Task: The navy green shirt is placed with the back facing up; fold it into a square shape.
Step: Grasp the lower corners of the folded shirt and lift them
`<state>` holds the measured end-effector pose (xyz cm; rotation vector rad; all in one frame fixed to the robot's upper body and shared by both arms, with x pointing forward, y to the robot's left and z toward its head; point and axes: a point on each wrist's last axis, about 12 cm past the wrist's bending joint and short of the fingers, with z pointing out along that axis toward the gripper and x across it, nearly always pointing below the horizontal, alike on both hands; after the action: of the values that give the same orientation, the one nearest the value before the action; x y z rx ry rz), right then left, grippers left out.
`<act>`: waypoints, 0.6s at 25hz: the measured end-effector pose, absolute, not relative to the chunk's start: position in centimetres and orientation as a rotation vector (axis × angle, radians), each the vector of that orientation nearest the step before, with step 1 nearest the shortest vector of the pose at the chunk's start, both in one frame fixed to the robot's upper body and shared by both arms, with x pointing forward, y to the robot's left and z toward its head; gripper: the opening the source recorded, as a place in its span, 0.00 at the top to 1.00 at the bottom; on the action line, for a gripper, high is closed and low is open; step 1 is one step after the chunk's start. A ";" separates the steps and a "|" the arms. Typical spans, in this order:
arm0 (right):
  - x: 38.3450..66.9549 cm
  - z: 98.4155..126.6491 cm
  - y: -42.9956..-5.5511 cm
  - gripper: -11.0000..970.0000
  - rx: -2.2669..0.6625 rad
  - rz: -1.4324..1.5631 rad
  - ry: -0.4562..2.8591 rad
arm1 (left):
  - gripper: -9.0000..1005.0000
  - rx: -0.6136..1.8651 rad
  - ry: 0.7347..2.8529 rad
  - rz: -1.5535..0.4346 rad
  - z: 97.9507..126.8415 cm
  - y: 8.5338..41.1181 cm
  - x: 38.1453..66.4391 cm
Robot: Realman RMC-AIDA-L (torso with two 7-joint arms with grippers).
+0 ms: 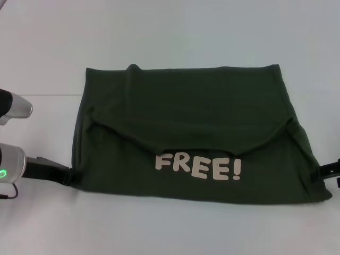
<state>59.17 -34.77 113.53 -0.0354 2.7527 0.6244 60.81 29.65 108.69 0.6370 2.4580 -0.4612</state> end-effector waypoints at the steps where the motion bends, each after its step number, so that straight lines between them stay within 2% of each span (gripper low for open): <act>1: 59.3 113.1 -34.5 0.07 -0.036 0.636 2.755 | 0.95 0.636 2.459 -0.461 108.7 29.7 60.8; 15: 59.5 111.9 -33.5 0.07 -0.057 0.691 2.725 | 0.95 0.632 2.463 -0.465 108.5 29.7 60.6</act>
<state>59.51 -33.52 111.86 -0.0570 2.7248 0.6914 60.60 29.71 108.49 0.6324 2.4633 -0.4655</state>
